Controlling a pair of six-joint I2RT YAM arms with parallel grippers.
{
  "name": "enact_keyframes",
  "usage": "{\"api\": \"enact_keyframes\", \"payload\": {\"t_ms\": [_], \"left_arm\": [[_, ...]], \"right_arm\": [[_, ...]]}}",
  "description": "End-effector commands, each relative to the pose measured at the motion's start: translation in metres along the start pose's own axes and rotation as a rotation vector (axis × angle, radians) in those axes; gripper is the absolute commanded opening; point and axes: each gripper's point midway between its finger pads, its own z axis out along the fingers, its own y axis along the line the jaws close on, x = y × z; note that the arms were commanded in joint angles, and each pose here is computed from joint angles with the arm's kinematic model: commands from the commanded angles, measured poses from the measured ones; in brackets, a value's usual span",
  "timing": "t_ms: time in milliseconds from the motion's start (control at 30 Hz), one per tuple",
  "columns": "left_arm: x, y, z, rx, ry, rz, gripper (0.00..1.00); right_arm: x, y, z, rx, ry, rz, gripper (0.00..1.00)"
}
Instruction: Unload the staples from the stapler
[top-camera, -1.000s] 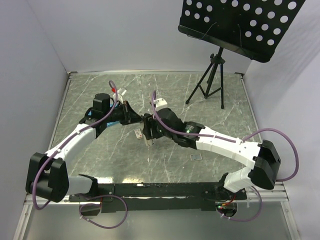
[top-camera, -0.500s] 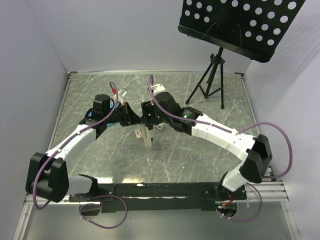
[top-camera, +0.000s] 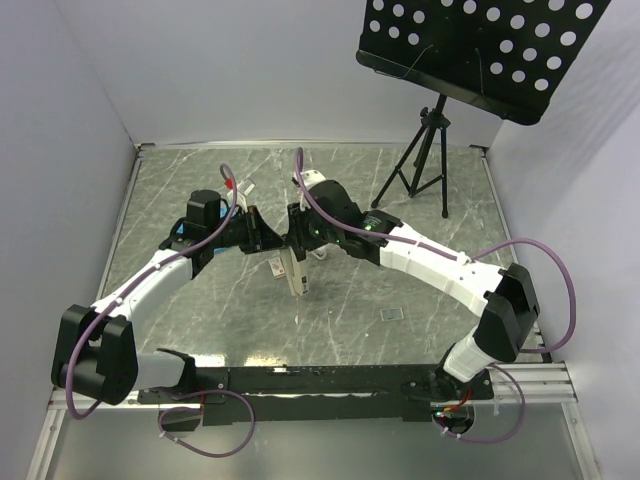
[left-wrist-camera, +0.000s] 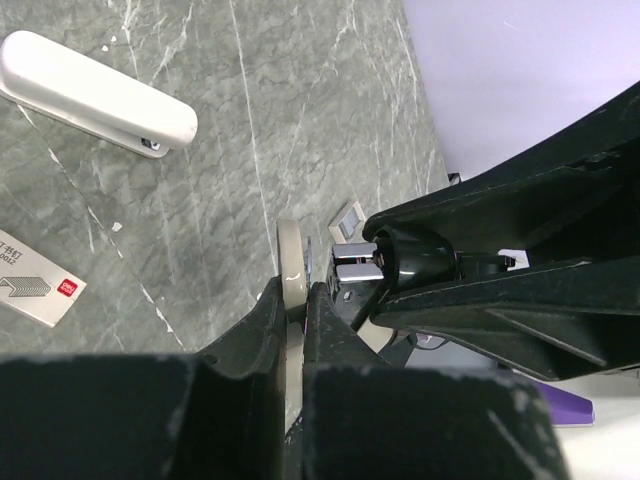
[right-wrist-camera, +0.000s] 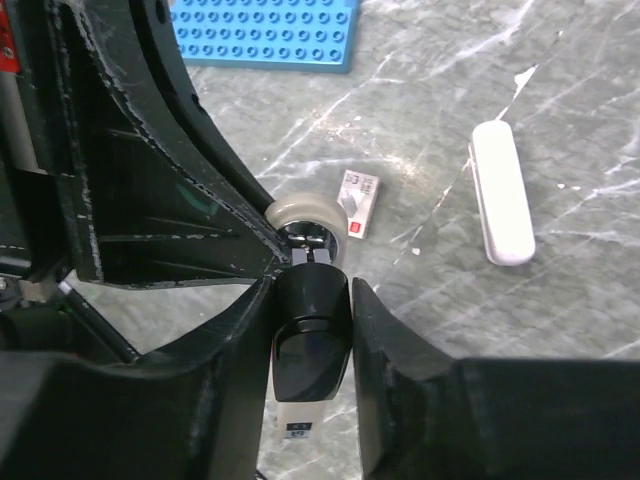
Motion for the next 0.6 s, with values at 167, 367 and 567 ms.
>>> {"api": "enact_keyframes", "payload": {"t_ms": [167,367,567], "left_arm": [[-0.017,0.013,-0.003,-0.105,-0.044,0.018,0.01],[-0.026,0.042,-0.010,-0.196,-0.079,-0.054,0.01],[-0.035,0.048,-0.017,-0.199,-0.111,-0.081,0.01]], "right_arm": [[-0.012,-0.007,-0.023,0.003,-0.066,0.001,0.24],[0.016,-0.018,-0.040,-0.001,-0.060,0.010,0.24],[0.053,-0.029,-0.049,-0.003,-0.033,0.031,0.25]]}}
